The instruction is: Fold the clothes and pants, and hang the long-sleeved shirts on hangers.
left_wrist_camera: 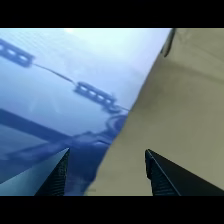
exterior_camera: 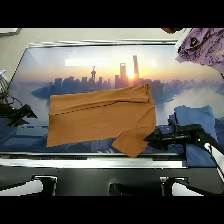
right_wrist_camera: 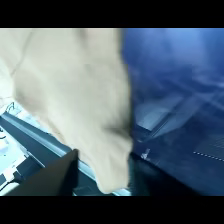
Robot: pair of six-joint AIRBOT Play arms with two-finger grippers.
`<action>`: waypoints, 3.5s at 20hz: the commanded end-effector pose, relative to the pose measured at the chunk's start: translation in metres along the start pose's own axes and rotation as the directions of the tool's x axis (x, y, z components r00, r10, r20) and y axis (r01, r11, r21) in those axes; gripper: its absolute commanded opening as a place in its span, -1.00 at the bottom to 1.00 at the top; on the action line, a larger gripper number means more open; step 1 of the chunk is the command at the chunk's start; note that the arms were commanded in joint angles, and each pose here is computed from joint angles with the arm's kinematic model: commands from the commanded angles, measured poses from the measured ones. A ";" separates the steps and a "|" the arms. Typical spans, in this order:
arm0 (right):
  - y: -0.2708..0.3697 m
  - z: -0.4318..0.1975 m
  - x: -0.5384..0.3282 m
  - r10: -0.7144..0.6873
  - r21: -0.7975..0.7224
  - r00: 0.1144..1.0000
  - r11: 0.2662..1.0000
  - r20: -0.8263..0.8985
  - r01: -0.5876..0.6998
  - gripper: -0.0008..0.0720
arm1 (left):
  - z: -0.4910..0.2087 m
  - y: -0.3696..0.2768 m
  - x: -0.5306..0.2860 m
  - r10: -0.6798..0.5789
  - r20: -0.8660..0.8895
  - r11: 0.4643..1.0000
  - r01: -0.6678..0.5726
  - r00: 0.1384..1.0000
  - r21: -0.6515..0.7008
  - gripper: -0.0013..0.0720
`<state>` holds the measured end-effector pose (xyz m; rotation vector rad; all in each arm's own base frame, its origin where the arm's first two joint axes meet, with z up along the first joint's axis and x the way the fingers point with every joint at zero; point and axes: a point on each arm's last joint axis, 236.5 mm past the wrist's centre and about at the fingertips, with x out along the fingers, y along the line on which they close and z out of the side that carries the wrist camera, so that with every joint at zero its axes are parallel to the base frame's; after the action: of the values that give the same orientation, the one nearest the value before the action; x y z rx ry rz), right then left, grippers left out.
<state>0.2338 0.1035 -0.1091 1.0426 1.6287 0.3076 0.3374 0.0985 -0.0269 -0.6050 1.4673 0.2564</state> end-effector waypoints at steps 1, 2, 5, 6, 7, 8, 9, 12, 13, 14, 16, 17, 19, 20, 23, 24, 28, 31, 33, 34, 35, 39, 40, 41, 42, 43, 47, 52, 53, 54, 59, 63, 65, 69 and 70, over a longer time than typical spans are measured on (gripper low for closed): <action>-0.001 -0.004 0.010 -0.023 -0.022 1.000 0.999 -0.004 0.023 -0.18 | -0.002 -0.012 -0.001 -0.052 -0.009 0.998 0.051 0.999 -0.036 0.49; 0.001 -0.008 0.016 -0.038 -0.058 0.999 0.998 -0.022 0.036 -0.51 | -0.002 -0.014 -0.001 -0.061 -0.007 0.997 0.060 0.998 -0.038 0.48; 0.008 -0.018 0.024 -0.063 -0.118 0.996 0.991 -0.057 0.056 -0.90 | -0.007 -0.010 -0.003 -0.099 -0.015 0.994 0.098 0.995 -0.053 0.48; 0.011 -0.016 0.020 -0.063 -0.126 0.997 0.990 -0.039 0.057 -0.91 | -0.010 -0.009 -0.003 -0.146 -0.014 0.988 0.144 0.989 -0.063 0.48; 0.014 -0.013 0.014 -0.067 -0.140 0.998 0.988 -0.014 0.064 -0.91 | -0.017 -0.009 -0.003 -0.221 -0.016 0.974 0.220 0.975 -0.052 0.48; 0.017 -0.012 0.008 -0.077 -0.156 0.997 0.985 0.009 0.078 -0.91 | -0.027 -0.004 -0.001 -0.276 -0.022 0.960 0.275 0.961 -0.060 0.48; 0.019 -0.010 0.002 -0.088 -0.166 0.996 0.982 0.030 0.092 -0.90 | -0.038 0.005 0.004 -0.306 -0.031 0.950 0.303 0.952 -0.078 0.48; 0.033 -0.012 -0.009 -0.072 -0.198 0.995 0.977 0.076 0.085 -0.90 | -0.074 0.020 0.028 -0.393 -0.075 0.912 0.379 0.916 -0.153 0.48; 0.036 -0.012 -0.012 -0.068 -0.212 0.994 0.974 0.090 0.086 -0.90 | -0.083 0.022 0.036 -0.407 -0.083 0.904 0.389 0.909 -0.174 0.48; 0.039 -0.011 -0.014 -0.066 -0.223 0.992 0.971 0.105 0.088 -0.90 | -0.091 0.024 0.044 -0.410 -0.094 0.903 0.389 0.907 -0.183 0.48; 0.044 -0.011 -0.019 -0.058 -0.244 0.990 0.966 0.129 0.089 -0.90 | -0.108 0.023 0.057 -0.416 -0.130 0.902 0.390 0.900 -0.186 0.48; 0.046 -0.011 -0.021 -0.056 -0.251 0.989 0.964 0.138 0.089 -0.90 | -0.115 0.023 0.062 -0.419 -0.144 0.900 0.388 0.897 -0.200 0.48; 0.048 -0.011 -0.022 -0.054 -0.256 0.988 0.963 0.144 0.089 -0.90 | -0.126 0.022 0.070 -0.423 -0.164 0.896 0.385 0.891 -0.221 0.48; 0.048 -0.011 -0.022 -0.053 -0.256 0.988 0.963 0.144 0.089 -0.90 | -0.130 0.022 0.073 -0.425 -0.171 0.895 0.383 0.889 -0.228 0.48; 0.048 -0.011 -0.022 -0.051 -0.238 0.988 0.968 0.145 0.085 -0.90 | -0.133 0.022 0.074 -0.426 -0.177 0.894 0.383 0.887 -0.233 0.48; 0.048 -0.011 -0.022 -0.051 -0.238 0.988 0.968 0.145 0.085 -0.90 | -0.133 0.022 0.074 -0.426 -0.177 0.894 0.383 0.887 -0.233 0.48; 0.049 -0.011 -0.022 -0.051 -0.238 0.988 0.968 0.145 0.084 -0.90 | -0.129 0.022 0.078 -0.411 -0.161 0.901 0.372 0.897 -0.223 0.47; 0.048 -0.011 -0.023 -0.051 -0.234 0.988 0.969 0.146 0.085 -0.90 | -0.134 0.017 0.084 -0.411 -0.197 0.904 0.369 0.890 -0.216 0.24; 0.049 -0.011 -0.023 -0.051 -0.235 0.988 0.968 0.146 0.084 -0.90 | -0.138 0.011 0.087 -0.407 -0.221 0.909 0.367 0.886 -0.200 -0.01; 0.049 -0.011 -0.023 -0.050 -0.236 0.988 0.968 0.147 0.084 -0.90 | -0.139 0.010 0.087 -0.404 -0.227 0.910 0.365 0.886 -0.195 -0.29; 0.050 -0.011 -0.024 -0.049 -0.236 0.987 0.968 0.151 0.084 -0.90 | -0.139 0.008 0.087 -0.404 -0.229 0.910 0.365 0.885 -0.194 -0.91; 0.058 -0.013 -0.037 -0.050 -0.244 0.977 0.964 0.210 0.102 -0.91 | -0.132 0.000 0.072 -0.424 -0.189 0.897 0.382 0.886 -0.223 -0.93; 0.061 -0.016 -0.042 -0.054 -0.246 0.973 0.963 0.226 0.111 -0.91 | -0.129 0.000 0.064 -0.410 -0.161 0.901 0.372 0.898 -0.224 -0.93; 0.063 -0.021 -0.047 -0.058 -0.254 0.969 0.960 0.240 0.120 -0.91 | -0.125 0.002 0.054 -0.387 -0.122 0.908 0.354 0.914 -0.224 -0.93; 0.067 -0.028 -0.053 -0.057 -0.264 0.967 0.957 0.250 0.124 -0.91 | -0.123 0.003 0.044 -0.364 -0.080 0.915 0.341 0.928 -0.217 -0.93; 0.070 -0.037 -0.057 -0.057 -0.272 0.966 0.954 0.251 0.127 -0.91 | -0.120 0.003 0.031 -0.340 -0.030 0.923 0.327 0.940 -0.205 -0.93; 0.084 -0.083 -0.073 -0.035 -0.322 0.971 0.940 0.236 0.112 -0.91 | -0.122 -0.014 -0.021 -0.287 0.170 0.951 0.301 0.943 -0.068 -0.93; 0.093 -0.106 -0.086 -0.011 -0.338 0.954 0.934 0.299 0.117 -0.91 | -0.132 -0.038 -0.052 -0.304 0.280 0.953 0.293 0.910 0.082 -0.93; 0.093 -0.100 -0.087 -0.011 -0.332 0.950 0.936 0.312 0.120 -0.91 | -0.129 -0.040 -0.051 -0.307 0.283 0.952 0.292 0.909 0.093 -0.93; 0.094 -0.090 -0.087 -0.007 -0.328 0.945 0.937 0.328 0.121 -0.91 | -0.125 -0.043 -0.050 -0.309 0.292 0.951 0.285 0.905 0.121 -0.93; 0.112 -0.038 -0.079 0.003 -0.334 0.948 0.936 0.319 0.110 -0.91 | -0.091 -0.059 -0.033 -0.311 0.319 0.949 0.274 0.895 0.158 -0.93; 0.131 0.024 -0.069 -0.042 -0.332 0.940 0.929 0.339 0.161 -0.91 | -0.043 -0.070 -0.027 -0.302 0.362 0.952 0.262 0.882 0.156 -0.93; 0.138 0.056 -0.067 -0.066 -0.320 0.941 0.931 0.332 0.178 -0.91 | -0.018 -0.076 -0.023 -0.298 0.360 0.953 0.252 0.884 0.170 -0.93; 0.152 0.114 -0.066 -0.087 -0.319 0.933 0.925 0.350 0.206 -0.91 | 0.022 -0.094 0.006 -0.290 0.306 0.952 0.242 0.907 0.186 -0.93; 0.155 0.127 -0.066 -0.090 -0.316 0.931 0.925 0.354 0.209 -0.91 | 0.032 -0.098 0.014 -0.289 0.294 0.952 0.241 0.911 0.187 -0.93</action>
<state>0.3779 0.1094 0.0061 0.6665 1.2863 0.3048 0.3828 0.0286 -0.0021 -0.6184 1.0513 0.0333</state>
